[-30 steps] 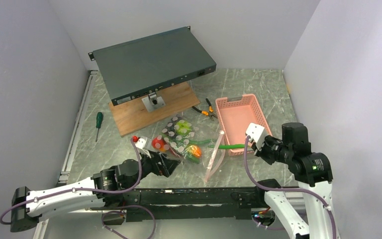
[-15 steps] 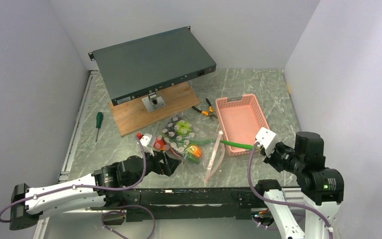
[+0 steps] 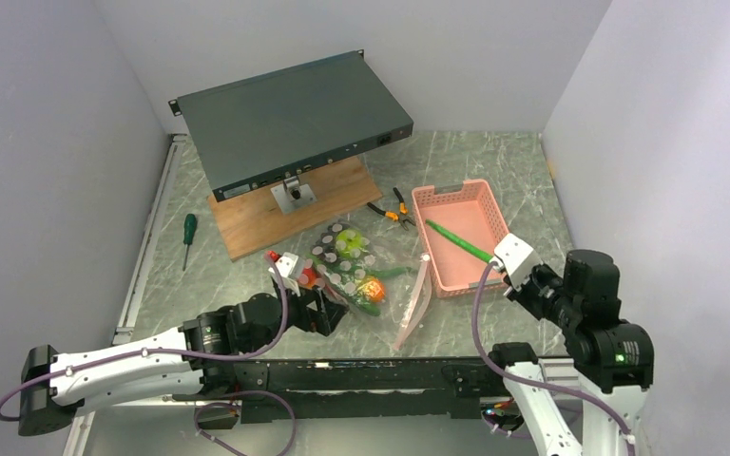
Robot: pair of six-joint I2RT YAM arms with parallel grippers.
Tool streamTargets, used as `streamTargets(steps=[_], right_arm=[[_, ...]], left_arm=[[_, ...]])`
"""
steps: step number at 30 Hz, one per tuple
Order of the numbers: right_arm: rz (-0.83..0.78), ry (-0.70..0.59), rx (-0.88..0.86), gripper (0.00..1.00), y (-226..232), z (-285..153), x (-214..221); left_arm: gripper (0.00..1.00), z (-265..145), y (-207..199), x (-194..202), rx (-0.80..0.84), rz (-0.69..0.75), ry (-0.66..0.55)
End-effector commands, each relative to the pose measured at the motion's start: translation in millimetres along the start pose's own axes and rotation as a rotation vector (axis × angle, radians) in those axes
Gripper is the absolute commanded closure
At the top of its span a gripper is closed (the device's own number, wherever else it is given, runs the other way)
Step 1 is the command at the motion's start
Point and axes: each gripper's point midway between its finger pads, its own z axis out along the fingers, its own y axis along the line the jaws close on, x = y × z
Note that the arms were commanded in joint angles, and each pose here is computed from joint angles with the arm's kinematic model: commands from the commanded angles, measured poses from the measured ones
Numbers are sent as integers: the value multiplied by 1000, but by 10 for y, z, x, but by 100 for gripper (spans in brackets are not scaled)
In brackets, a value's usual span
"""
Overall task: Open the zip-top bag and remove the fake food
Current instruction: Place the fake vegetable in the bin.
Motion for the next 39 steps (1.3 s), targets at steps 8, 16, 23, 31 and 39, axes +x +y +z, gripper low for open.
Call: streamTargets(steps=[8,16,23,31,39], right_arm=[[80,47,187,100,-497,654,126],[137,90,158,100,-551,1182,265],[229,76,130,100,-595,1523,273],[311,11,-15,100,-485,1702,260],[395,4,-79,45,-441,1746,391]], left_arm=[[2,-59,-229,-175,79,27,-15],[2,-98,-195,-180,70,82,-1],[1,-199,-185,-241,113,128,-43],[0,-284,-133,-283,151,186,-108],[0,-317,-232,-358,210,211,-150]])
